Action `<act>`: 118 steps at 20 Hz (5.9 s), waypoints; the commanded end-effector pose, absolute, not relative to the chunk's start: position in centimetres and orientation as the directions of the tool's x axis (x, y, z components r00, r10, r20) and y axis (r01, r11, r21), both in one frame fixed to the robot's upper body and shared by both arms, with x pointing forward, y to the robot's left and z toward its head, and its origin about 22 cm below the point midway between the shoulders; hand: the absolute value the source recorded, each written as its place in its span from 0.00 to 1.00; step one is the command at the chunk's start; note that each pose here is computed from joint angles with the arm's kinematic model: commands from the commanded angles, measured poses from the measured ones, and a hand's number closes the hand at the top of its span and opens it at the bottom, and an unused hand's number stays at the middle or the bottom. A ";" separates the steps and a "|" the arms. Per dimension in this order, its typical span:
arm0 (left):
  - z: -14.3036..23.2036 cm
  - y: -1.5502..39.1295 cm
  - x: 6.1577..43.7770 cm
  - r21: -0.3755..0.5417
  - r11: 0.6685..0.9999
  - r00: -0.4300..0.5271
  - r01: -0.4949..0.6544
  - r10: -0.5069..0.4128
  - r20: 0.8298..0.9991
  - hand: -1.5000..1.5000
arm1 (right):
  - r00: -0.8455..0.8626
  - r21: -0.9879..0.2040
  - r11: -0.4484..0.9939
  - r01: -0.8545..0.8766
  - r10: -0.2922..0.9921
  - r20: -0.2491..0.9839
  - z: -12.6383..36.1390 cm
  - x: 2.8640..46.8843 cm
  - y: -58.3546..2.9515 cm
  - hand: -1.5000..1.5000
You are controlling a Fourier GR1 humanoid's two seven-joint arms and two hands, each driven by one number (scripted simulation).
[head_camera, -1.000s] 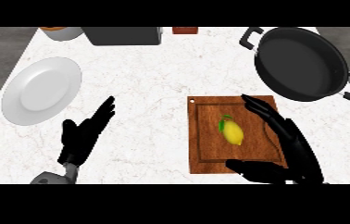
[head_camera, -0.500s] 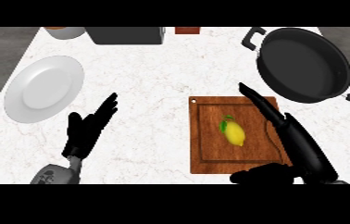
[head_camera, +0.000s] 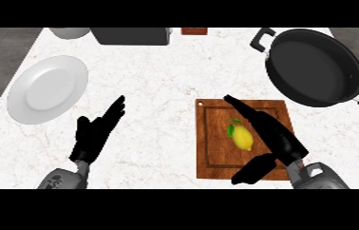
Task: Pick the lemon from the cutting board and place it in the pot
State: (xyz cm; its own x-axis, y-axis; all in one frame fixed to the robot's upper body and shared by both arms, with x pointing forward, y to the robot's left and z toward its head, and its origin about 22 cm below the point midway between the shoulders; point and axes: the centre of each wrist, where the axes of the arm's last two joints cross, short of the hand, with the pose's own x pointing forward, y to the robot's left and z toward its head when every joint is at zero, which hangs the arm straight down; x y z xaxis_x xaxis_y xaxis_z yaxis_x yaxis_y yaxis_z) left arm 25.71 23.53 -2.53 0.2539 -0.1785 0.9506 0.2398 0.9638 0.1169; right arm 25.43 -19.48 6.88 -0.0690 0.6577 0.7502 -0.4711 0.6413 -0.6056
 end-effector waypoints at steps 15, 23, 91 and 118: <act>-2.9 24.7 26.0 0.111 0.966 0.257 0.234 -0.171 0.951 0.50 | -0.083 -0.559 0.662 -0.499 0.606 0.791 1.0 29.3 -25.8 0.00; -2.7 24.8 24.7 0.103 0.962 0.262 0.254 -0.170 0.950 0.50 | -0.039 -0.358 0.763 -0.539 0.402 0.915 -2.0 28.5 -26.0 0.00; -1.9 25.0 26.0 0.098 0.953 0.240 0.287 -0.171 0.956 0.50 | -0.125 -0.755 0.635 0.164 0.773 0.622 15.9 32.2 -53.7 1.00; -2.5 23.2 26.3 0.118 0.952 0.238 0.283 -0.188 0.953 0.50 | 0.261 -0.892 0.139 -0.429 0.965 0.025 9.7 41.7 -39.5 0.00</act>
